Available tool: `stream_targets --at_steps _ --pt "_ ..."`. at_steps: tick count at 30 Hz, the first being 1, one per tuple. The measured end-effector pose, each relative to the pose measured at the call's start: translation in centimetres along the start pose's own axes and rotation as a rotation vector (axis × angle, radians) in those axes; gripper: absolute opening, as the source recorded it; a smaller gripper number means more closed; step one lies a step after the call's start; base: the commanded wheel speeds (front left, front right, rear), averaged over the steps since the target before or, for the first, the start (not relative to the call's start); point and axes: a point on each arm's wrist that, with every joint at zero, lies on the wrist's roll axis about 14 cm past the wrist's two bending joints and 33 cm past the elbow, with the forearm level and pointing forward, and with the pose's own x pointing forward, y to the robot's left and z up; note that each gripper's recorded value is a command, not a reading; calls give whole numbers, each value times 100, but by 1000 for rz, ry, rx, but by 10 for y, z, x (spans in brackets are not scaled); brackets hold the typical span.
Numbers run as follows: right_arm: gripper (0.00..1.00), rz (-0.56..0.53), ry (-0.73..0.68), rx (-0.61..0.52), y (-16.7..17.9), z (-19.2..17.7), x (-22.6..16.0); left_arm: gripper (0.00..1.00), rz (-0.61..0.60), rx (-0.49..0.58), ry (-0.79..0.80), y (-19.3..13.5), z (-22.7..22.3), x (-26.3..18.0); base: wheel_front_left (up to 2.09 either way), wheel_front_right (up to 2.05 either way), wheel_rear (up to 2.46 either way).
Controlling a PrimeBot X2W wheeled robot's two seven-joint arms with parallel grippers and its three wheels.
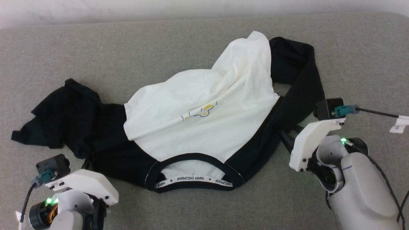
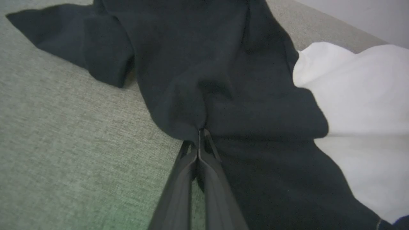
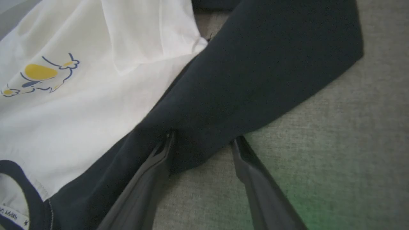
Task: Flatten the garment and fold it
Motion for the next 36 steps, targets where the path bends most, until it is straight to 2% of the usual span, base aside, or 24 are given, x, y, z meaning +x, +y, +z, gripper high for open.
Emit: stream_targets --at_steps 1,2,7,12,16,19,24,30,36 --pt "24 2 3 -2 1 1 2 0 1 -1 0 0 0 0 0 0 0" --pt "0 5 1 -4 1 2 3 0 3 -1 2 1 -1 0 0 0 0" --pt "0 21 -75 11 7 12 1 0 -5 -1 -8 0 0 -2 0 0 0" --pt "0 27 -204 20 9 28 -20 0 -24 -5 -63 -4 14 -8 0 0 0" --pt "0 28 -300 15 12 41 -49 0 -86 -30 -169 -17 44 -20 0 0 0" --pt "0 15 -390 -10 11 61 -78 0 -176 -92 -265 -35 77 -34 0 0 0" --pt "0 -28 -515 -92 13 102 -127 0 -349 -151 -401 -67 133 -65 0 0 0" --pt "0 -101 -584 -230 17 154 -162 0 -556 -214 -523 -111 205 -93 0 0 0" --pt "0 -150 -615 -378 20 222 -170 0 -631 -235 -600 -132 274 -90 0 0 0"
